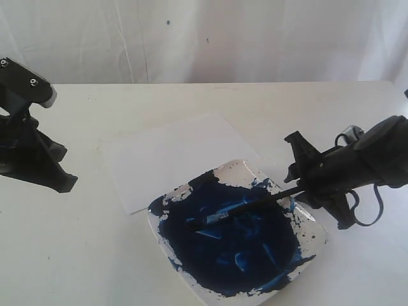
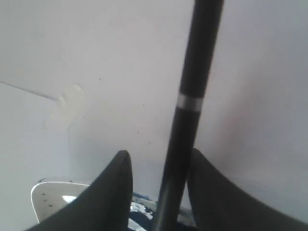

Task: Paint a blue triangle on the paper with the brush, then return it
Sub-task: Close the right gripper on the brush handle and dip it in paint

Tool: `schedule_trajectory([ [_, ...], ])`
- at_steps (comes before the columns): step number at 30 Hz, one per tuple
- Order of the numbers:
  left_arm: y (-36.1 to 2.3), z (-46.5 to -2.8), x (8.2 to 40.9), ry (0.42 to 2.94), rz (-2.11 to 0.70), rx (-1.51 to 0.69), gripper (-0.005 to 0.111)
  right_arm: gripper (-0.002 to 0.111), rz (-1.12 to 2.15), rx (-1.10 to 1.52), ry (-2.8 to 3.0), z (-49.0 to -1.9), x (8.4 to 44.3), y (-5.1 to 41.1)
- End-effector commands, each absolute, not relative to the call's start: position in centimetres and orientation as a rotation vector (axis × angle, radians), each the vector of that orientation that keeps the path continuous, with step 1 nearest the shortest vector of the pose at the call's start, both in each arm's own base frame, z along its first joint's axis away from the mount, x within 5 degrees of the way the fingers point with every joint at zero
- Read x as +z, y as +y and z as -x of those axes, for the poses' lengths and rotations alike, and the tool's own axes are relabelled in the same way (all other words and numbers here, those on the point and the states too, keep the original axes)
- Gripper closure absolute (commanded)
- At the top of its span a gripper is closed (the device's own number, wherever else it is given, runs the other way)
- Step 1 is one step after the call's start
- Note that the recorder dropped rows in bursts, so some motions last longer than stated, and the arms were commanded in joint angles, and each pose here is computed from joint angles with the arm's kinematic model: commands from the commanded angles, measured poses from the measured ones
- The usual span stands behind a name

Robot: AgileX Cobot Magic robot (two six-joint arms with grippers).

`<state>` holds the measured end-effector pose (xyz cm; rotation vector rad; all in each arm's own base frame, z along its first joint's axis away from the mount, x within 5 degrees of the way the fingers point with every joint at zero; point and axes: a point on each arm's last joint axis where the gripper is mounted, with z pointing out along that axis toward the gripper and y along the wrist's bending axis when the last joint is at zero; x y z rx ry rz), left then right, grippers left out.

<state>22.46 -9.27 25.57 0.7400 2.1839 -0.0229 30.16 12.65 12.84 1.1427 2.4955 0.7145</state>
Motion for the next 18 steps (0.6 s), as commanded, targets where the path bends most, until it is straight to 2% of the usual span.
schedule_trajectory([
  [1, -9.37, -22.28, 25.40, 2.190, -0.745, -0.029, 0.107, 0.073, -1.110, 0.725, 2.495, -30.41, 13.02, 13.35],
  [12, -9.37, -22.28, 25.40, 2.190, -0.745, -0.029, 0.107, 0.074, -1.107, 0.719, 2.477, -30.58, 13.10, 13.26],
  [18, -9.37, -22.28, 25.40, 2.190, -0.745, -0.029, 0.107, 0.089, -1.107, 0.720, 2.480, -30.56, 13.09, 13.28],
])
